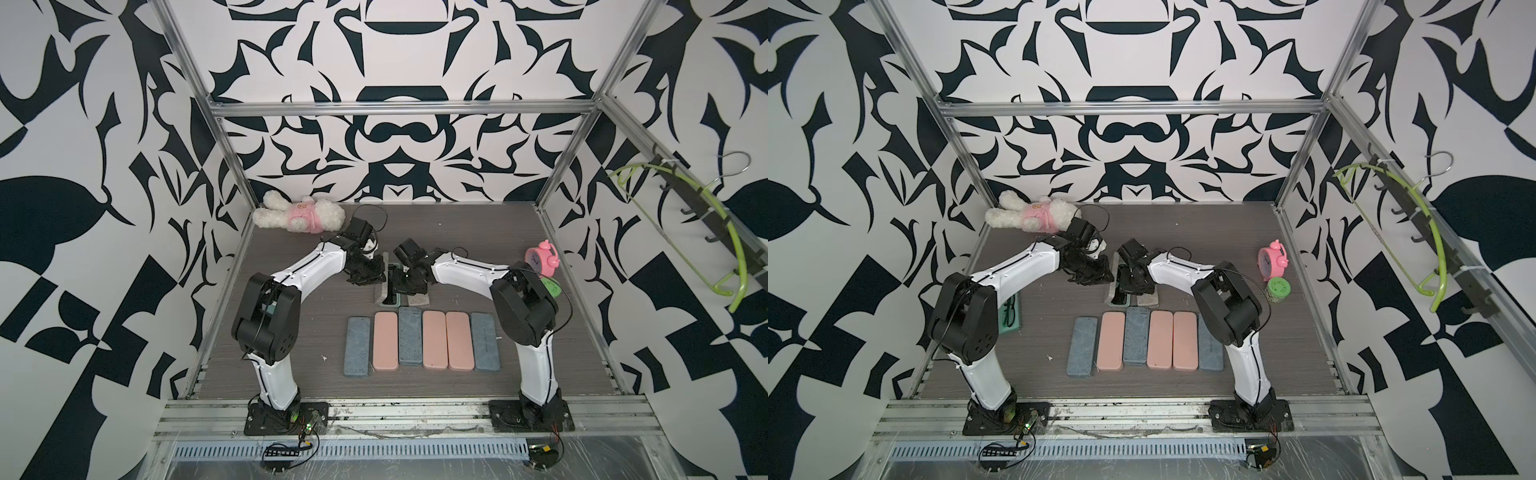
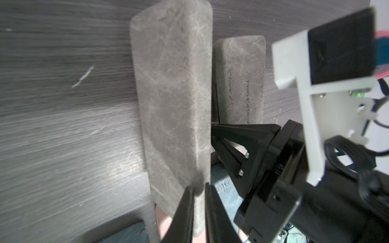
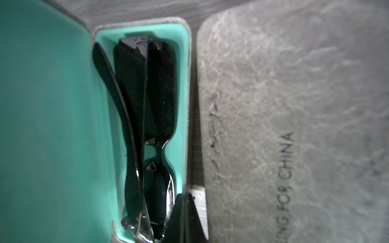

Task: Close the glasses case
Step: Close the glasses case at the center of the board.

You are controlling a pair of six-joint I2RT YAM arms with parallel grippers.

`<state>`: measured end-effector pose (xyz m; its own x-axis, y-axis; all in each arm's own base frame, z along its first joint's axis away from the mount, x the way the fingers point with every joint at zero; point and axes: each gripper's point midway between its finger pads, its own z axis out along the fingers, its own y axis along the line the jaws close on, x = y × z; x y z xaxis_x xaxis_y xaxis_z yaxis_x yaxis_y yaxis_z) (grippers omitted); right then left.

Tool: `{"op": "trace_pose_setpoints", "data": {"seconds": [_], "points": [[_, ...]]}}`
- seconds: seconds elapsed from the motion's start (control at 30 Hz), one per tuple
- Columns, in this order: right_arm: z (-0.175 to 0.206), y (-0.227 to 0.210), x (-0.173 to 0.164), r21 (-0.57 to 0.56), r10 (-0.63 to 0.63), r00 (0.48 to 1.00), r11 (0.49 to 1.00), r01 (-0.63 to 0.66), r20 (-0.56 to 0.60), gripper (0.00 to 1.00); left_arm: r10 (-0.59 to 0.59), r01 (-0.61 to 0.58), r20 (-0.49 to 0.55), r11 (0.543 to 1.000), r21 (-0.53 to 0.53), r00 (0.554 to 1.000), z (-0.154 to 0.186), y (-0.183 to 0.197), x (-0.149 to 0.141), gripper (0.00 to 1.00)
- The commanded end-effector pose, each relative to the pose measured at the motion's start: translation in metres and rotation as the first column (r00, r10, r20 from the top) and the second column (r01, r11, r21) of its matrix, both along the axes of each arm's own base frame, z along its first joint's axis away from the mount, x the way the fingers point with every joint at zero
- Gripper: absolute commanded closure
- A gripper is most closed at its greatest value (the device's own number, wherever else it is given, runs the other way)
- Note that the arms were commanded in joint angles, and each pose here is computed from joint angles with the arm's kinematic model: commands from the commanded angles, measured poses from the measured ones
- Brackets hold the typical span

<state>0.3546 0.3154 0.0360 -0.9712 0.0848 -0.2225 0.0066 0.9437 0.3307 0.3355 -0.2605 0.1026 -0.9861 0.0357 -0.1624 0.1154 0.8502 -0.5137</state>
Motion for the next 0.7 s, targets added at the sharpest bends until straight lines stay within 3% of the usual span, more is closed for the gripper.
{"op": "trace_pose_setpoints", "data": {"seconds": [0.0, 0.3, 0.67], "points": [[0.005, -0.001, 0.002, 0.01, 0.004, 1.0, 1.0, -0.004, 0.019, 0.98, -0.034, 0.036, -0.064, 0.999, 0.02, 0.997, -0.027, -0.009, -0.016, 0.86], [0.015, -0.004, 0.002, 0.027, 0.0, 0.999, 1.0, -0.001, 0.032, 0.98, -0.025, 0.026, -0.108, 1.0, 0.006, 0.994, -0.046, -0.016, -0.026, 0.86], [0.051, -0.015, 0.001, 0.068, -0.009, 0.998, 0.998, 0.005, 0.067, 0.91, -0.026, 0.025, -0.117, 1.0, -0.01, 0.993, -0.05, -0.024, -0.024, 0.85]]}}
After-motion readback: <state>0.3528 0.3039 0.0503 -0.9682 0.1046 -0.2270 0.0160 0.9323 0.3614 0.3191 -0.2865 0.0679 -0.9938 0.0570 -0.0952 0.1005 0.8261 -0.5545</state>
